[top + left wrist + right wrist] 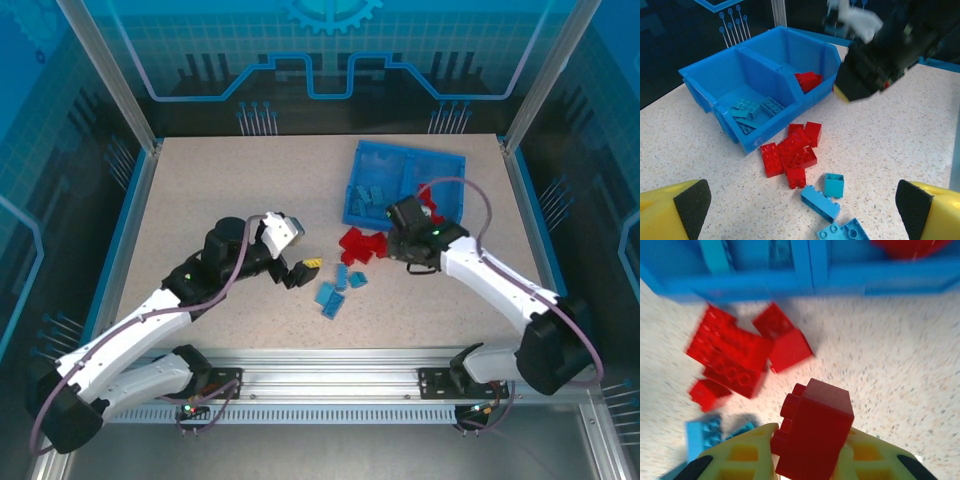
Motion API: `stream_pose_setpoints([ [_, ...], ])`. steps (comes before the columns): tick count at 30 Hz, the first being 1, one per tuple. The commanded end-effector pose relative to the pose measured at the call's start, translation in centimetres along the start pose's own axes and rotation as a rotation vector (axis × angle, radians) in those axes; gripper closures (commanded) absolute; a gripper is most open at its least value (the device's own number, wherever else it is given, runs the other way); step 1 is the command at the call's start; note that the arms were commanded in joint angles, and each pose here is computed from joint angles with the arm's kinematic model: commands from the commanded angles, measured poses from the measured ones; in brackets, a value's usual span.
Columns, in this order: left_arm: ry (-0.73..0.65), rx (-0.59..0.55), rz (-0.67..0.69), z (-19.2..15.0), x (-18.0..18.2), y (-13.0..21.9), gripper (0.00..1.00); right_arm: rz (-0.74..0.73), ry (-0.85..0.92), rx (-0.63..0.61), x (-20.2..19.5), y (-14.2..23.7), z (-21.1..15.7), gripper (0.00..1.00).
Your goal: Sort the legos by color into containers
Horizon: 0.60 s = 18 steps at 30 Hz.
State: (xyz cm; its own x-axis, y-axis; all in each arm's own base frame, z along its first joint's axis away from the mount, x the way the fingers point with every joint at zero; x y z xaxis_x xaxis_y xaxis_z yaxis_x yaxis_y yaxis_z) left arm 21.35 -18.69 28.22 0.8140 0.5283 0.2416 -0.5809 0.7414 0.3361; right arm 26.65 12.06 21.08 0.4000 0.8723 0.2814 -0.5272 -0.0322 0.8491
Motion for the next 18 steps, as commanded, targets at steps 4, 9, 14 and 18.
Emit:
stream_pose_setpoints([
  [4,0.028,-0.057,0.017,1.6,1.3,-0.5,0.01,-0.014,-0.053,-0.085,-0.5,0.7,8.6,0.78],
  [9,0.034,-0.067,-0.007,1.8,1.3,-0.9,0.01,-0.053,-0.048,-0.108,0.5,-3.7,15.2,0.77],
  [14,0.002,-0.031,-0.019,2.1,1.3,-0.6,0.01,-0.109,-0.056,-0.104,0.8,-8.2,18.7,0.77],
  [18,0.028,0.003,0.026,1.8,1.7,-0.1,0.01,-0.155,-0.097,-0.049,-0.1,-11.3,19.4,0.73],
])
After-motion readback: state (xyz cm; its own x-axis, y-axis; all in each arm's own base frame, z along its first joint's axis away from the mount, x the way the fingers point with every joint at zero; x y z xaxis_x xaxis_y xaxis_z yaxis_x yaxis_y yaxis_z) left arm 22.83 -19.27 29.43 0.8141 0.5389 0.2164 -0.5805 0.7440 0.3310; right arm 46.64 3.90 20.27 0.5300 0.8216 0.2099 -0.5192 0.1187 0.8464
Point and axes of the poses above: each hand's point on the last joint's axis, 136 mm out from that joint toward the fingers, its own y axis back along the fingers, its own x axis along the line the jaws close on, z = x × y, the point moved 7 cm from there along y, back along the fingers, and after that the axes turned 12 degrees about -y, right-handed, at the moved point
